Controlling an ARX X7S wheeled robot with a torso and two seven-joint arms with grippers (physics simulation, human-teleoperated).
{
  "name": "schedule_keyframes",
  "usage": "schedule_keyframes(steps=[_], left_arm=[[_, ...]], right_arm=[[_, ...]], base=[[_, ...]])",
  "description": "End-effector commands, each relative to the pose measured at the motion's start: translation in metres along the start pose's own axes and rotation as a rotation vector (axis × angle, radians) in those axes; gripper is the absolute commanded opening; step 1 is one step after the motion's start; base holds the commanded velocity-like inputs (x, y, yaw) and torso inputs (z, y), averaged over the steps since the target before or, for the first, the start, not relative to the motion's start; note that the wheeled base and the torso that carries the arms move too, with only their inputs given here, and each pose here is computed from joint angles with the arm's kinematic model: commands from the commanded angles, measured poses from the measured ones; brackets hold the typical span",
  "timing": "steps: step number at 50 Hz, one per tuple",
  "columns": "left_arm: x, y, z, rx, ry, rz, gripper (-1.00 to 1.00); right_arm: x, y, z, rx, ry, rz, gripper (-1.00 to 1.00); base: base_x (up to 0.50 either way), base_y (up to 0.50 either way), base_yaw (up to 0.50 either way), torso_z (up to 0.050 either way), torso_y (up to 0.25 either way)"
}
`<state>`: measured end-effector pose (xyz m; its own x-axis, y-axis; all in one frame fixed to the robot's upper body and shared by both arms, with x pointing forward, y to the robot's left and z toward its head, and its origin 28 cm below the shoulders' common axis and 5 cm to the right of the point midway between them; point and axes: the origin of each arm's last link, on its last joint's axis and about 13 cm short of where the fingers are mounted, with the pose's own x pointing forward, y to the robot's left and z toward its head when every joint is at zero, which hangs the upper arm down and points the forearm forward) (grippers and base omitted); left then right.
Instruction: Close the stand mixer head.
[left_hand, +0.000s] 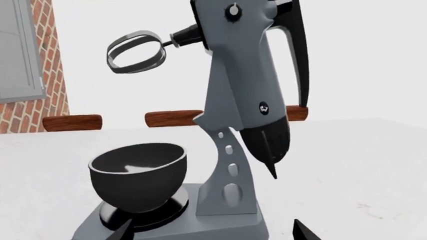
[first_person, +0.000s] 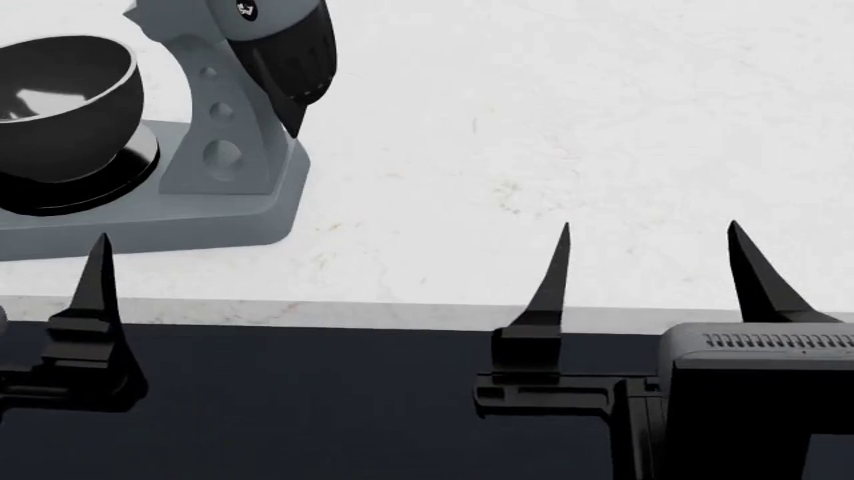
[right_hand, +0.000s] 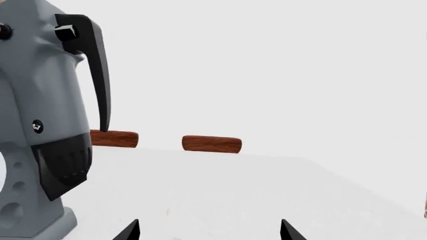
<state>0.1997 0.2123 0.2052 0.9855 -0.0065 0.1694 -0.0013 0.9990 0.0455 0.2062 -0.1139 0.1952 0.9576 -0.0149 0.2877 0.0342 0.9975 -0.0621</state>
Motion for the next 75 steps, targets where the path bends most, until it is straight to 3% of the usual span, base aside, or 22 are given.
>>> schedule_keyframes(steps=[1, 3, 12, 24, 41, 53, 56, 61, 69, 75], left_arm=[[-0.02, -0.003, 0.018, 0.084, -0.03, -0.026, 1.0], [-0.02, -0.003, 0.019, 0.098, -0.026, -0.024, 1.0], [-0.022, -0.002, 0.023, 0.115, -0.035, -0.026, 1.0], [-0.025, 0.0, 0.028, 0.117, -0.043, -0.017, 1.0], [-0.035, 0.004, 0.044, 0.116, -0.082, 0.003, 1.0], [-0.054, 0.002, 0.062, 0.092, -0.111, -0.024, 1.0], [-0.055, 0.003, 0.061, 0.092, -0.106, -0.019, 1.0], [-0.056, 0.001, 0.062, 0.105, -0.093, -0.035, 1.0], [-0.06, 0.005, 0.064, 0.108, -0.064, -0.044, 1.0], [-0.058, 0.006, 0.06, 0.103, -0.043, -0.036, 1.0]], right_arm=[[-0.011, -0.002, 0.016, -0.036, -0.001, -0.005, 1.0], [-0.011, -0.001, 0.017, -0.003, -0.014, 0.001, 1.0], [-0.012, 0.002, 0.019, -0.016, -0.007, 0.037, 1.0], [-0.016, -0.006, 0.032, -0.033, -0.06, -0.01, 1.0], [-0.021, -0.008, 0.043, -0.08, -0.085, -0.022, 1.0], [-0.025, -0.022, 0.07, -0.083, -0.126, -0.103, 1.0], [-0.016, -0.029, 0.087, -0.134, -0.132, -0.112, 1.0], [0.005, -0.034, 0.123, -0.128, -0.17, -0.068, 1.0], [0.048, -0.028, 0.152, -0.163, -0.071, 0.04, 1.0], [0.058, -0.02, 0.151, -0.145, 0.031, 0.157, 1.0]], base=[[0.0, 0.0, 0.0, 0.0, 0.0], [0.05, 0.08, 0.0, 0.0, 0.0], [0.28, 0.47, 0.0, 0.0, 0.0], [0.36, 0.44, 0.0, 0.0, 0.0], [0.47, 0.06, 0.0, 0.0, 0.0], [0.01, 0.03, 0.0, 0.0, 0.001], [0.0, 0.0, 0.0, 0.0, 0.0], [0.0, 0.0, 0.0, 0.0, 0.0], [0.0, 0.0, 0.0, 0.0, 0.0], [0.0, 0.0, 0.0, 0.0, 0.0]])
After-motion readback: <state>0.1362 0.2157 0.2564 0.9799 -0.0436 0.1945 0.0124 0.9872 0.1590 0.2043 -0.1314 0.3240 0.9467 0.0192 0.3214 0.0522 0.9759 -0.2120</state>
